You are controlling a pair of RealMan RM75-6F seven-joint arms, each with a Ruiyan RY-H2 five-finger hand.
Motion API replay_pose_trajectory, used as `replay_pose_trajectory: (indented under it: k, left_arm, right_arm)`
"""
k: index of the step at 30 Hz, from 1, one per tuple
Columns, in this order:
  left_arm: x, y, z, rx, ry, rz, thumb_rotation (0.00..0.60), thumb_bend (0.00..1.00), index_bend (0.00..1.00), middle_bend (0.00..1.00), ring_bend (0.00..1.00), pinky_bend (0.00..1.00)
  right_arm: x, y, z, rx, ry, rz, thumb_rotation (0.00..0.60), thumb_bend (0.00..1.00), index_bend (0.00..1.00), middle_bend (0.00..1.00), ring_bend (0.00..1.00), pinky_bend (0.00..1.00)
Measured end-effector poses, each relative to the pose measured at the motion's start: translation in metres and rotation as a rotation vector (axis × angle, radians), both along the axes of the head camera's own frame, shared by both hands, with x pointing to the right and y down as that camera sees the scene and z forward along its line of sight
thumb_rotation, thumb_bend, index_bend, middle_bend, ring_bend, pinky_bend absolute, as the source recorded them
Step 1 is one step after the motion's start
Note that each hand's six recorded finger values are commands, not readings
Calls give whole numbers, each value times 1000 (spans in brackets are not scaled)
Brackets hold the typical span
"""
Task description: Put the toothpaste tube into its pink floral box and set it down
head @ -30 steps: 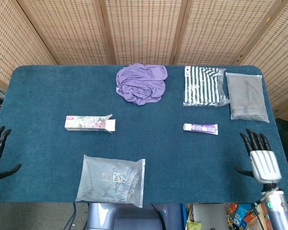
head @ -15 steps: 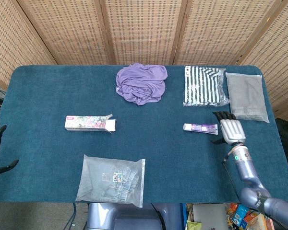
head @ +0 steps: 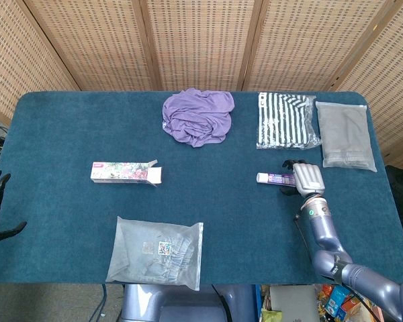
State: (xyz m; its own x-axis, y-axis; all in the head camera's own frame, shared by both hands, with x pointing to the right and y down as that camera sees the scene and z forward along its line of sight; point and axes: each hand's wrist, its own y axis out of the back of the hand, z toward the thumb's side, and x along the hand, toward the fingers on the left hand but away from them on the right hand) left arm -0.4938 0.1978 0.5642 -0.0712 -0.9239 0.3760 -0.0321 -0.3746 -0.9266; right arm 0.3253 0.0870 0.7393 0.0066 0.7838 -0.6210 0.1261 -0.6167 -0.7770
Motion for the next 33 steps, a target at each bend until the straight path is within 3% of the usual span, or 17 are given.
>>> replay_pose_trajectory:
  k: [22, 29, 33]
  left_arm:
    - [-5, -1, 1, -5, -2, -24, 600, 163, 0, 0, 0, 0]
    - [-6, -1, 3, -10, -7, -32, 600, 163, 0, 0, 0, 0]
    - [-6, 0, 5, -16, -10, -32, 600, 162, 0, 0, 0, 0]
  right_arm:
    - [5, 5, 27, -46, 59, -14, 600, 315, 386, 418, 312, 333]
    - [4, 4, 32, -45, 82, -31, 600, 455, 561, 562, 451, 438]
    - [2, 4, 28, -20, 69, -41, 600, 534, 596, 593, 483, 478]
